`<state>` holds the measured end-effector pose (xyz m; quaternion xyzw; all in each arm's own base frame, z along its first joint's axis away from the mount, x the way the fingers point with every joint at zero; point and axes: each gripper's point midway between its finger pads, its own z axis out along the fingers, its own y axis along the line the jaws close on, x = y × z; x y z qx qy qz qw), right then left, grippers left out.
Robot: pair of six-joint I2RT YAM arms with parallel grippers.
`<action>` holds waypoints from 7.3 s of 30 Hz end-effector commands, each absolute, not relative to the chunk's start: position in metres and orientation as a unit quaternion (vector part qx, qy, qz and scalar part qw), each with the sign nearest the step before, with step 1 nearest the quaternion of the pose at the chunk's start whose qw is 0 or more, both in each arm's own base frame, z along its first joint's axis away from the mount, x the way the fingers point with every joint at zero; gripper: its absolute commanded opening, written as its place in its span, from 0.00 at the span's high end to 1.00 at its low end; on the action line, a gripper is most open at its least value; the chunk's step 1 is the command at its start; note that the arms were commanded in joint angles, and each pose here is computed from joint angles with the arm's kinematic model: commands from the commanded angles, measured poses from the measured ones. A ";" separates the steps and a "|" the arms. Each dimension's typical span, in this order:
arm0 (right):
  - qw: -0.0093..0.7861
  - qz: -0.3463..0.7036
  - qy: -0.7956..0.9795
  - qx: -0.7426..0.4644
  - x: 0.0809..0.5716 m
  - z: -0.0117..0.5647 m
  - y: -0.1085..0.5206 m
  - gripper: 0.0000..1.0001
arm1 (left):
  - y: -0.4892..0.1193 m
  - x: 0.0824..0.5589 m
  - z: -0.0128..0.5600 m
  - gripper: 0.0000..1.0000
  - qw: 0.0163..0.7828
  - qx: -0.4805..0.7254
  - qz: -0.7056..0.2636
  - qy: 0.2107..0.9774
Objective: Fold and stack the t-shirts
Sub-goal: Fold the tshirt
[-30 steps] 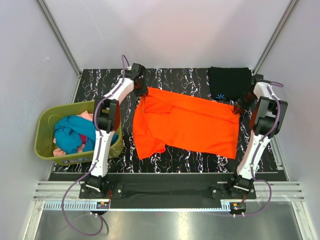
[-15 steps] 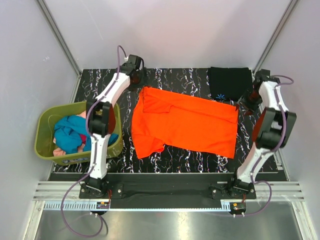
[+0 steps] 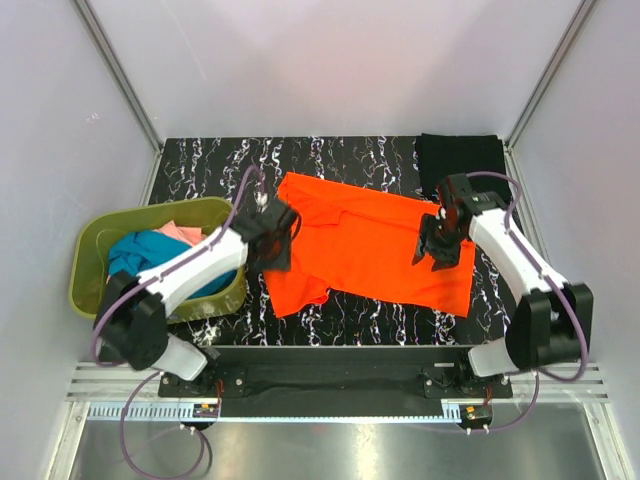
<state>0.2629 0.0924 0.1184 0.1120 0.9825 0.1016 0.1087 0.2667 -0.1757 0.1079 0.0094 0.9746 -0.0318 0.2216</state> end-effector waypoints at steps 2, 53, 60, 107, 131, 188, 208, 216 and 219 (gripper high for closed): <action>0.147 0.133 0.974 0.110 0.244 0.138 0.097 0.42 | -0.150 0.215 0.073 0.53 0.203 -0.047 0.003 0.978; 0.078 0.115 0.885 0.444 0.212 0.077 0.046 0.42 | -0.190 0.252 0.118 1.00 0.269 -0.008 0.011 0.963; 0.048 0.029 0.812 0.580 0.192 0.039 -0.028 0.53 | -0.212 0.263 0.116 1.00 0.293 0.006 -0.039 0.955; -0.078 -0.088 0.821 0.558 0.166 0.028 -0.036 1.00 | -0.187 0.290 0.162 1.00 0.333 0.018 -0.053 0.941; -0.049 -0.031 0.894 0.445 0.266 0.077 -0.049 1.00 | -0.217 0.386 0.197 1.00 0.361 0.020 -0.028 0.932; 0.068 -0.035 0.923 0.377 0.379 0.112 -0.112 0.52 | -0.191 0.463 0.202 0.20 0.374 -0.036 0.001 0.927; 0.025 0.044 0.961 0.272 0.341 0.043 -0.006 0.77 | -0.183 0.416 0.108 0.81 0.241 -0.005 -0.023 0.970; 0.020 0.034 0.962 0.270 0.347 0.036 -0.010 0.88 | -0.171 0.429 0.079 0.92 0.235 -0.023 0.002 0.972; 0.016 0.033 0.962 0.270 0.349 0.036 -0.011 0.88 | -0.170 0.435 0.070 0.92 0.228 -0.023 0.004 0.973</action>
